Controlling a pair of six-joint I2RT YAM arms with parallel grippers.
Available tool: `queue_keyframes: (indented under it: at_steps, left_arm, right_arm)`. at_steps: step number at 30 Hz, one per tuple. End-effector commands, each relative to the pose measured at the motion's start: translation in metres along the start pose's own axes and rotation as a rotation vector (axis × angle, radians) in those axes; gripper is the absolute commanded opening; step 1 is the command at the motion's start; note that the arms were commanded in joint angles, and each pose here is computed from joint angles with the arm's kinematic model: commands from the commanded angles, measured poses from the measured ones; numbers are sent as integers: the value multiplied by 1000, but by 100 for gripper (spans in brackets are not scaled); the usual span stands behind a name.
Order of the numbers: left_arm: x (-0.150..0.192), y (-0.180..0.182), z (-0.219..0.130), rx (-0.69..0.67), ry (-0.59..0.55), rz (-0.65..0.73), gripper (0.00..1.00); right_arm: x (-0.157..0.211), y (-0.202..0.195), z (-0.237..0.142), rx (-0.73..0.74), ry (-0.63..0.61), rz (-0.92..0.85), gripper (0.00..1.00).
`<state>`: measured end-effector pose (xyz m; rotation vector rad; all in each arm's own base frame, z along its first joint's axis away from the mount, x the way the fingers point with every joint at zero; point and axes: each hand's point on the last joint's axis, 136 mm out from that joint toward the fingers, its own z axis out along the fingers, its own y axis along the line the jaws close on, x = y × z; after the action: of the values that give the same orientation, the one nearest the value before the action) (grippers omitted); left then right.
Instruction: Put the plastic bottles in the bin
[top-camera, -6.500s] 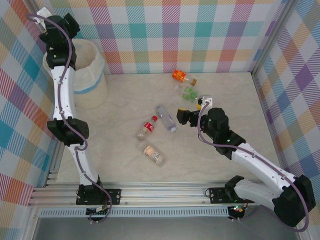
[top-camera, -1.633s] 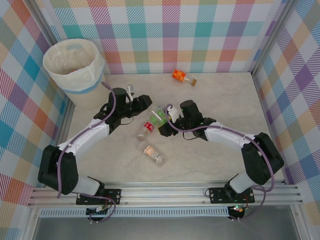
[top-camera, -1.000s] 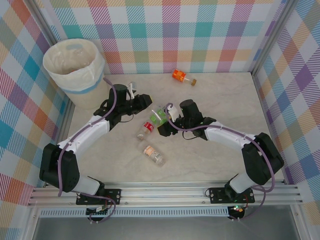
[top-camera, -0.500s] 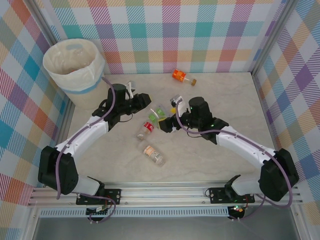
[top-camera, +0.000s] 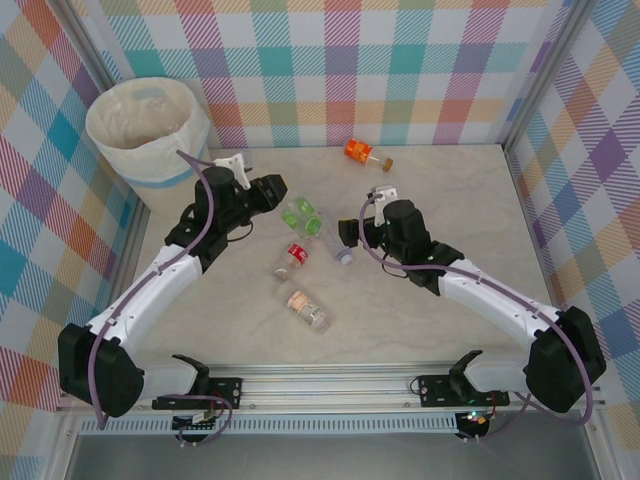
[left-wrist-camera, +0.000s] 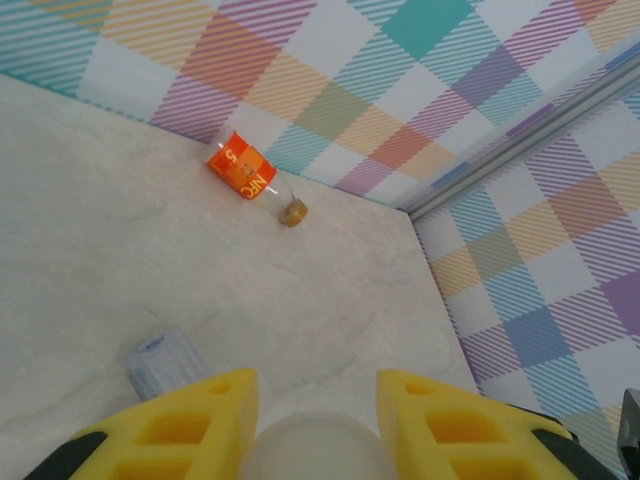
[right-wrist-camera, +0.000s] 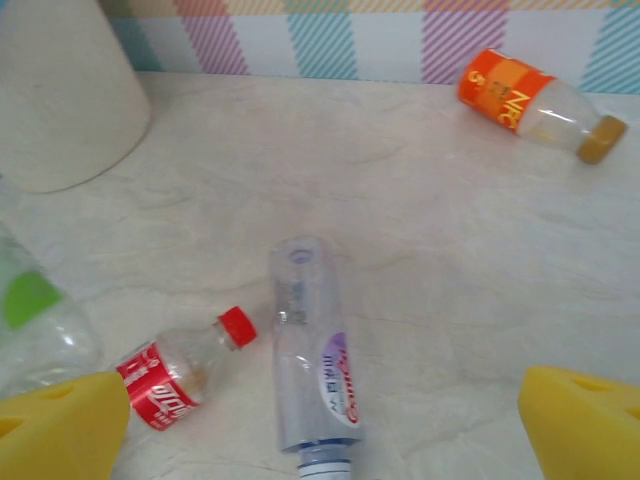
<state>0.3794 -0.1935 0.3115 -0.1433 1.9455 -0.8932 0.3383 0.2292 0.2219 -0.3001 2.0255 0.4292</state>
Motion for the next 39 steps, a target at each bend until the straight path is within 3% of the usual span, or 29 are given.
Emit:
queue_keyframes:
  at_steps: [1,10,16,27,35,39]
  left_arm:
    - [-45,-21,-20,7,-147,114,0]
    - [-99,-15,-39,-189,-303,245,0]
    - [-170,-4,-65,-467,-473,379,0]
    - [-282,14,-117,-676,-794,504,0]
    - [-335,56,-151,-812,-947,598,0]
    - [-355,86,-158,-875,-952,607,0]
  right_arm:
    - [-16,-13,-2,88,-76,28,100]
    - [-14,-21,11,144,-69,-11,100]
    - [-13,-20,16,148,-50,-32,100]
    - [-14,-22,9,156,-47,-2,100]
    - [-15,-24,-2,153,-62,42,100]
    - [-15,-24,-5,148,-64,59,100]
